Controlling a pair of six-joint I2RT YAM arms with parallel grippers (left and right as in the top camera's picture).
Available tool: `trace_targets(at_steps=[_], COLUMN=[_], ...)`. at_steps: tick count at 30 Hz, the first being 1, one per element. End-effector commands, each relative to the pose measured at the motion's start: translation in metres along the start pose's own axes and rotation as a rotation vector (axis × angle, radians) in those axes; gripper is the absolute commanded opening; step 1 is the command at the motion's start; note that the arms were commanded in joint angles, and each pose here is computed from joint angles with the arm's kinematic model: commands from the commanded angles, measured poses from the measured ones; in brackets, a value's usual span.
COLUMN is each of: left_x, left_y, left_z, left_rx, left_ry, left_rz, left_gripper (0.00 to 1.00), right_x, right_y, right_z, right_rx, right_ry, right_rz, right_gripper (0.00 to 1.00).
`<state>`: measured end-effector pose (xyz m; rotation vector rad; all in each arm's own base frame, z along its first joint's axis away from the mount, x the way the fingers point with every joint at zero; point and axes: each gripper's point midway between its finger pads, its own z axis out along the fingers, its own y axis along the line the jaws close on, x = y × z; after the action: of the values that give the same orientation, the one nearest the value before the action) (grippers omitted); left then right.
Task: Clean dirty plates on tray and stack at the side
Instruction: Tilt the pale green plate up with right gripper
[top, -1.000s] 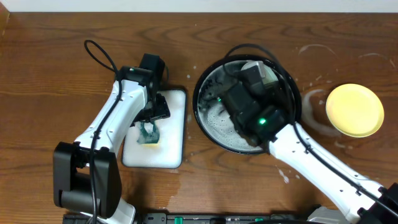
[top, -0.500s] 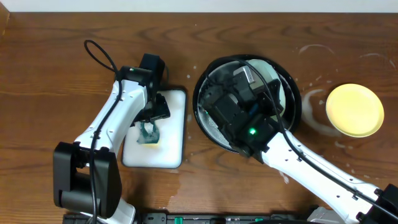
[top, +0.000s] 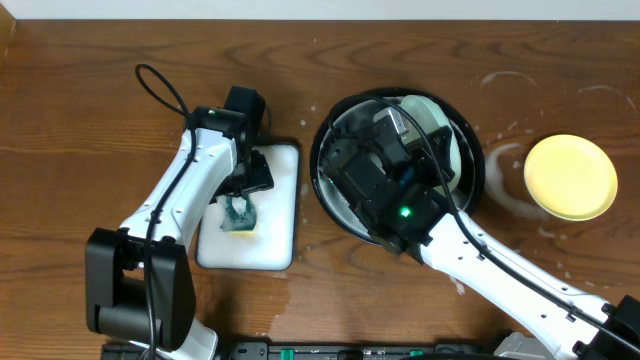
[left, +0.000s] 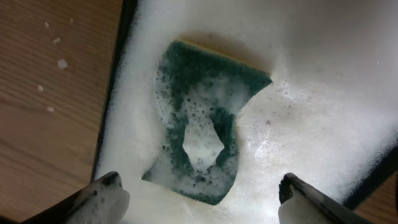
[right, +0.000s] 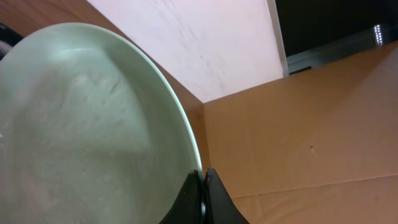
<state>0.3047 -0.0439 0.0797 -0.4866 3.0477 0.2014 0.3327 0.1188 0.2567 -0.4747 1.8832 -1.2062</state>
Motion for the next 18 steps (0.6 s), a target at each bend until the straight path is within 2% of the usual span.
trace_targets(at_steps=[1, 18], left_x=[-0.0007, -0.0007], left_y=[0.0016, 0.0016], left_z=[-0.0024, -0.0024], left_rx=[-0.003, -0.003], left_ry=[-0.006, -0.006], left_rz=[0.001, 0.001], left_gripper=[0.81, 0.82], right_x=[-0.0022, -0.0034], right_y=[-0.0152, -0.0154], right_z=[-0.0048, -0.0046], right_rx=[0.044, 0.044], right_ry=[-0.010, -0.011], right_rz=[0.015, 0.004], right_gripper=[0.01, 0.01])
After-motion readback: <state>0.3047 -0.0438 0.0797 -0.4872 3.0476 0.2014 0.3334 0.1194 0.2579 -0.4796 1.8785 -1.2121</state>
